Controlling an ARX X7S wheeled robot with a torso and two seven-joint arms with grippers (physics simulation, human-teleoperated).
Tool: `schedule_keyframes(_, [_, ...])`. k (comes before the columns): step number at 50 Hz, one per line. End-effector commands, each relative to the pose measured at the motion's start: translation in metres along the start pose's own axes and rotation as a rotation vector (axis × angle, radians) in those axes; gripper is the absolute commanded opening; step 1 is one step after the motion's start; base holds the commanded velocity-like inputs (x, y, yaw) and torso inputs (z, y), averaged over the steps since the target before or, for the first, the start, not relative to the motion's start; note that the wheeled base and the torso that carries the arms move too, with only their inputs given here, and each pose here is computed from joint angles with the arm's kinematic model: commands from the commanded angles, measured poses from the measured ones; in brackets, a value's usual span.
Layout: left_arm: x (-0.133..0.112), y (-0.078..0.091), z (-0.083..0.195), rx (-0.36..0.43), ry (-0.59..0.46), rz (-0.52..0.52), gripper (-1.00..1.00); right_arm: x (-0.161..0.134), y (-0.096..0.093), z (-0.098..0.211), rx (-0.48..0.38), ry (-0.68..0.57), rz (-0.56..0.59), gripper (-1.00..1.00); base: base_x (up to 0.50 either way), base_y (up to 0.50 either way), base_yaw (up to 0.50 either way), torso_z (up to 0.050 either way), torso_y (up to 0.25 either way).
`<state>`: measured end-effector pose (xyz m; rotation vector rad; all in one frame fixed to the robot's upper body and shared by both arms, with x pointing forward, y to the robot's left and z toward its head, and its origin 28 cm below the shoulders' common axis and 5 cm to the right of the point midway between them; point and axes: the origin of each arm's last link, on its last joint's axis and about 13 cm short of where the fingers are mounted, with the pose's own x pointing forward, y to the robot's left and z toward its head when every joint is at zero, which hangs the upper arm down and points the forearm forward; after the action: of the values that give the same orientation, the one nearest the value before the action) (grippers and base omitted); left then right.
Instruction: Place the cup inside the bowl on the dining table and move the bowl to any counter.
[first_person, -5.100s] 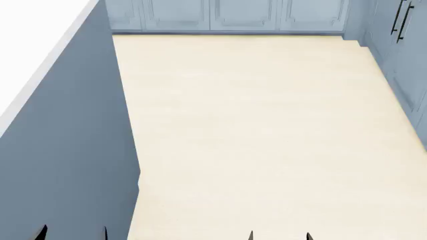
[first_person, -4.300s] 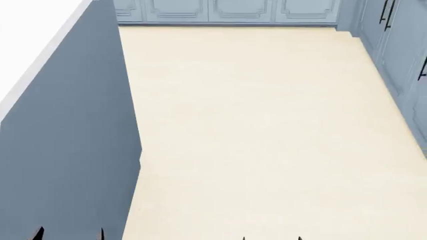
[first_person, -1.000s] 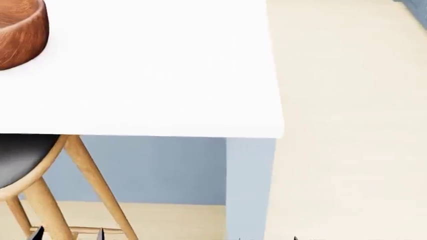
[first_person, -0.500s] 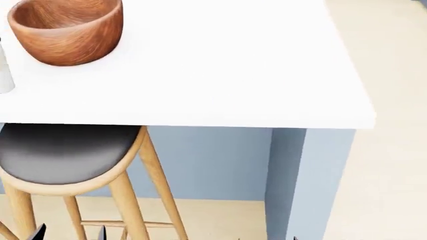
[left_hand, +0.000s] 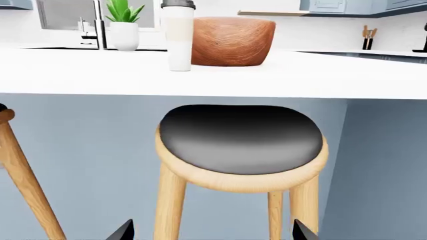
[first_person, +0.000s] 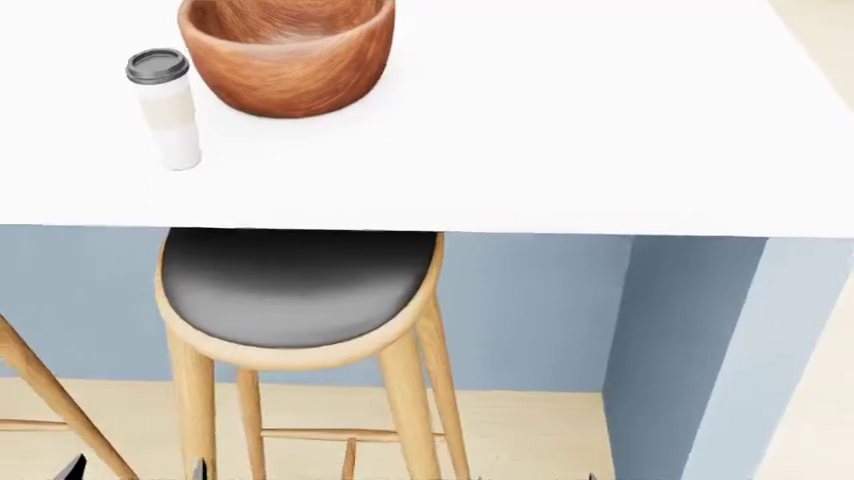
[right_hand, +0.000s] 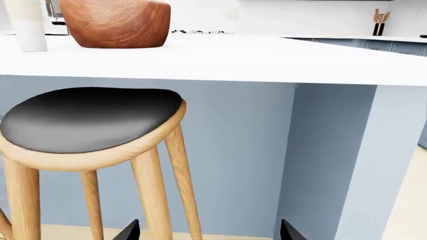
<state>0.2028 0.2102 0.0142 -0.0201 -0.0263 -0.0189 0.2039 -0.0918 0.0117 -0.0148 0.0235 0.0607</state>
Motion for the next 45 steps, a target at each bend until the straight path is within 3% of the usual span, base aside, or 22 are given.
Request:
schedule_keyframes(1, [0.0057, -0.0035, 0.0010, -0.001, 0.001, -0.001, 1.00, 0.0000, -0.0004, 0.0005, 0.003, -0.002, -0.003, 1.00, -0.09, 0.50, 0.00, 0.000, 0.000])
schedule_keyframes(8, [0.0041, -0.0023, 0.0006, 0.001, 0.004, -0.003, 1.00, -0.0003, -0.0003, 0.0004, 0.006, -0.004, 0.001, 1.00, -0.07, 0.45, 0.00, 0.000, 0.000])
schedule_keyframes(11, [0.0031, -0.0014, 0.0004, -0.004, 0.004, -0.002, 1.00, -0.0006, -0.0004, 0.0005, 0.009, -0.004, 0.001, 1.00, 0.00, 0.06, 0.00, 0.000, 0.000])
schedule_keyframes(12, [0.0029, -0.0003, -0.0006, 0.031, 0.019, 0.017, 1.00, -0.0006, -0.0005, 0.0006, 0.012, -0.004, -0.001, 1.00, 0.00, 0.00, 0.00, 0.000, 0.000])
schedule_keyframes(13, [0.0028, -0.0001, -0.0004, 0.000, 0.017, 0.014, 1.00, -0.0006, -0.0007, 0.0006, 0.014, -0.004, -0.003, 1.00, 0.00, 0.00, 0.00, 0.000, 0.000])
schedule_keyframes(20, [0.0046, -0.0016, 0.0013, -0.002, 0.023, 0.016, 1.00, -0.0003, -0.0011, 0.0010, 0.030, -0.004, -0.012, 1.00, 0.00, 0.00, 0.00, 0.000, 0.000])
schedule_keyframes(24, [0.0038, -0.0024, 0.0002, 0.035, 0.035, 0.009, 1.00, -0.0001, -0.0006, 0.0003, 0.023, 0.000, -0.008, 1.00, 0.00, 0.00, 0.00, 0.000, 0.000])
schedule_keyframes(27, [0.0030, -0.0007, 0.0017, -0.006, 0.013, 0.017, 1.00, -0.0002, -0.0005, 0.0004, 0.019, 0.000, -0.006, 1.00, 0.00, 0.00, 0.00, 0.000, 0.000])
schedule_keyframes(35, [0.0058, -0.0021, 0.0013, -0.015, 0.020, 0.017, 1.00, 0.0002, -0.0005, 0.0000, 0.017, 0.001, -0.003, 1.00, 0.00, 0.00, 0.00, 0.000, 0.000])
schedule_keyframes(45, [0.0034, -0.0020, 0.0028, 0.009, 0.007, -0.001, 1.00, 0.0003, -0.0005, 0.0004, 0.017, -0.002, -0.003, 1.00, 0.00, 0.00, 0.00, 0.047, 0.000])
